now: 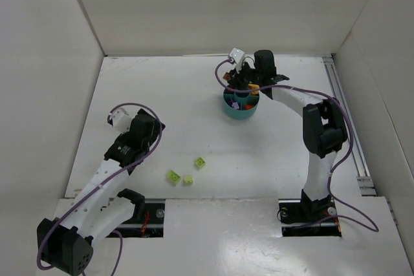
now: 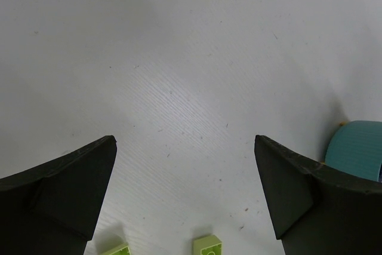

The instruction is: Sort the legos into containers by color

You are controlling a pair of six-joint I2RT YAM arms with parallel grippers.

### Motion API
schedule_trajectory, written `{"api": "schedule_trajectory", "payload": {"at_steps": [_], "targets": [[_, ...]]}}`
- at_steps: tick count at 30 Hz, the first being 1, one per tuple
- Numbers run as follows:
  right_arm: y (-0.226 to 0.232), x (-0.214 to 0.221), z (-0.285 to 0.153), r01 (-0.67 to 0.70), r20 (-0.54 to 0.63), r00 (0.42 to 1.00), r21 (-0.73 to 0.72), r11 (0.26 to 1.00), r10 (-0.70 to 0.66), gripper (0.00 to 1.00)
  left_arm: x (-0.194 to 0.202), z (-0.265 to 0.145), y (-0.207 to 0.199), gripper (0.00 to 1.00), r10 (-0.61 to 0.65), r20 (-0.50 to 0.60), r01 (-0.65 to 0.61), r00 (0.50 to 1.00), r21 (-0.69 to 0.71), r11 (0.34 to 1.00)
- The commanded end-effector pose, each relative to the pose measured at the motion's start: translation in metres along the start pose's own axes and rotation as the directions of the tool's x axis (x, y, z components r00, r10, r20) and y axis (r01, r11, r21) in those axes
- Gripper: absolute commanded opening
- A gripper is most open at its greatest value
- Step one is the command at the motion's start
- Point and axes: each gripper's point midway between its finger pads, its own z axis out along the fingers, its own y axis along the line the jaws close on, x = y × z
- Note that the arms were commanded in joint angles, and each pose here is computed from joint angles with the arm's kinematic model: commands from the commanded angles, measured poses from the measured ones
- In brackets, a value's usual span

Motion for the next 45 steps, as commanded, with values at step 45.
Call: {"api": "schedule_trajectory", "payload": {"at_steps": [45], "targets": [[0.018, -0.035, -0.036, 0.117, 0.15, 0.983, -0.058, 0.991, -0.107, 0.55, -0.017, -0.007, -0.011, 1.0, -0.037, 0.044, 0.036, 0.998, 0.017, 0.999]]}}
